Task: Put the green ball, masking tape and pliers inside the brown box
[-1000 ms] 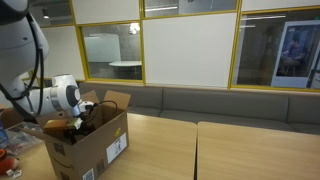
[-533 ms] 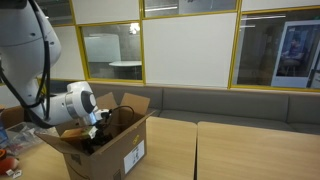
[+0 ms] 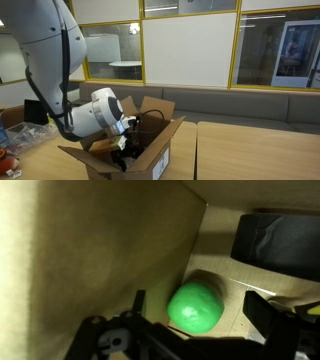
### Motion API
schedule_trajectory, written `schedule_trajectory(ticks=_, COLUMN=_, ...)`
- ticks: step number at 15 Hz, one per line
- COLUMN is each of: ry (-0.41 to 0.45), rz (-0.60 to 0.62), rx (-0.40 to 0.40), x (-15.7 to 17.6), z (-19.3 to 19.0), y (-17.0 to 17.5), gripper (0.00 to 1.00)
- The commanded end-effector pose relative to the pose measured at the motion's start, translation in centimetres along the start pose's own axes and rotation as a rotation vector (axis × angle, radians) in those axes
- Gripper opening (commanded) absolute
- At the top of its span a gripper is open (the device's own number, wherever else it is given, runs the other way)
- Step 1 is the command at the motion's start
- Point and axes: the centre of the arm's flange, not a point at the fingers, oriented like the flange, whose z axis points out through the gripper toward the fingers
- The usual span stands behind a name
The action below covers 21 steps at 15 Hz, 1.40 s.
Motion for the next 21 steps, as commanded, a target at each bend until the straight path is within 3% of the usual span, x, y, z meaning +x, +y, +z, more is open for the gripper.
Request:
schedule_trajectory(ticks=1, ry=0.043, rz=-0.005, rx=-0.033, x=0.2, z=2.2, y=5.2, gripper=1.0)
schedule_trajectory(ticks=6, ry=0.031, rz=0.052, rx=-0.062, x=0.9, z=6.4, y=12.7, gripper=1.0)
schedule_trajectory(ticks=9, ry=0.04, rz=0.123, rx=-0.075, x=1.3, z=5.8, y=17.0, gripper=1.0)
schedule_trajectory(ticks=15, ry=0.177, rz=0.19, rx=-0.144, x=3.2, z=-3.2, y=21.4, gripper=1.0)
schedule_trajectory(ticks=21, ry=0.369, rz=0.198, rx=-0.186, x=4.0, z=-16.9, y=20.5, gripper=1.0)
